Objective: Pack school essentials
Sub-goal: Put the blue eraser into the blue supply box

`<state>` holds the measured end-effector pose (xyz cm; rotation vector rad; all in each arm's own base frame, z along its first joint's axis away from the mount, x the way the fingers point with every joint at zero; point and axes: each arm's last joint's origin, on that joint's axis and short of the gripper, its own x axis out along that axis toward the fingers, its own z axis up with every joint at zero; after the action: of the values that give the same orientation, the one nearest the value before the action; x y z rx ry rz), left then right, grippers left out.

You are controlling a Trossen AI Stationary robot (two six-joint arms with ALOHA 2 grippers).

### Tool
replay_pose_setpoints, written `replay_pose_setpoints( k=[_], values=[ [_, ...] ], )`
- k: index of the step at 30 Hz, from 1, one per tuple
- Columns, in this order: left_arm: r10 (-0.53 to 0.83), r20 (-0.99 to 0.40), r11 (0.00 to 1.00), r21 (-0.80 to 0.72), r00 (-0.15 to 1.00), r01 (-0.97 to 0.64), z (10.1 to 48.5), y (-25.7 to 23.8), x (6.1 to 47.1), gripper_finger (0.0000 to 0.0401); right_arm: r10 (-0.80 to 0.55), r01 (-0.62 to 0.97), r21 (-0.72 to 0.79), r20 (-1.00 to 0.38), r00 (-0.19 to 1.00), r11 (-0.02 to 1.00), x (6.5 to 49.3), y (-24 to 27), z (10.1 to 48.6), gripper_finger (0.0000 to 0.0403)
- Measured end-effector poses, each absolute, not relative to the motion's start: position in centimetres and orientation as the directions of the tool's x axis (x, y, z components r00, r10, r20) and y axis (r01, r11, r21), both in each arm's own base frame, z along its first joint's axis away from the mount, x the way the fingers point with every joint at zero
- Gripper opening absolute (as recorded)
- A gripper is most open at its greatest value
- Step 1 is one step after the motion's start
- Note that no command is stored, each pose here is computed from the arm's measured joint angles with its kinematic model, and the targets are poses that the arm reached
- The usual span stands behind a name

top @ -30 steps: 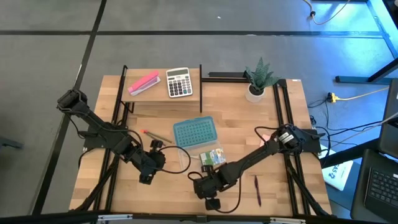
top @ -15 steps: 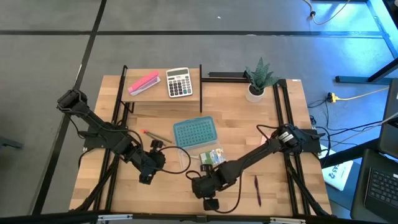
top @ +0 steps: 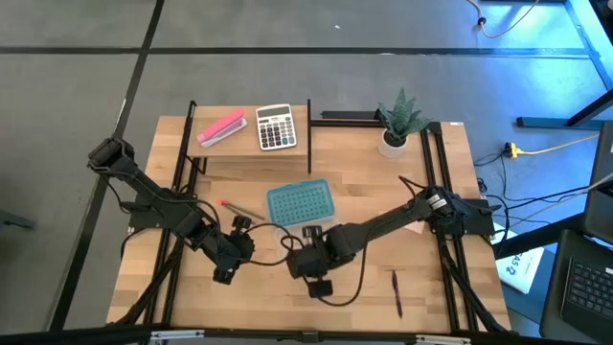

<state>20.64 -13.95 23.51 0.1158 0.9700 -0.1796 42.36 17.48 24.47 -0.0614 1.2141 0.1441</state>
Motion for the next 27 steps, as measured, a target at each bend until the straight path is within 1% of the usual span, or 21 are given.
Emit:
replay_pose_setpoints(
  k=[4, 11, 18, 20, 27],
  values=[
    [-0.091, -0.826, 0.979, 0.028, 0.557, 0.202, 23.5, -13.9, 20.7, 0.0135, 0.044, -0.17, -0.006, -0.957, 0.286, 0.985, 42.4, 15.6, 24.4, 0.0076],
    [-0.066, -0.818, 0.986, 0.035, 0.571, 0.163, 23.6, -13.6, 20.9, 0.0135, 0.014, -0.227, -0.044, -0.968, 0.25, 0.973, 42.6, 13.0, 24.7, 0.0076],
    [-0.045, -0.817, 0.994, 0.021, 0.574, 0.108, 23.6, -12.9, 21.3, 0.0135, -0.022, -0.222, -0.062, -0.984, 0.177, 0.973, 42.5, 10.7, 24.6, 0.0076],
    [-0.034, -0.816, 0.996, 0.022, 0.576, 0.09, 23.6, -12.7, 21.5, 0.0135, -0.056, -0.209, -0.091, -0.984, 0.169, 0.974, 42.4, 10.1, 24.5, 0.0076],
    [0.122, -0.782, 0.992, 0.106, 0.612, -0.062, 23.6, -11.5, 21.9, 0.0135, -0.087, -0.21, -0.112, -0.989, 0.123, 0.971, 42.3, 8.9, 23.1, 0.0076]
  ],
)
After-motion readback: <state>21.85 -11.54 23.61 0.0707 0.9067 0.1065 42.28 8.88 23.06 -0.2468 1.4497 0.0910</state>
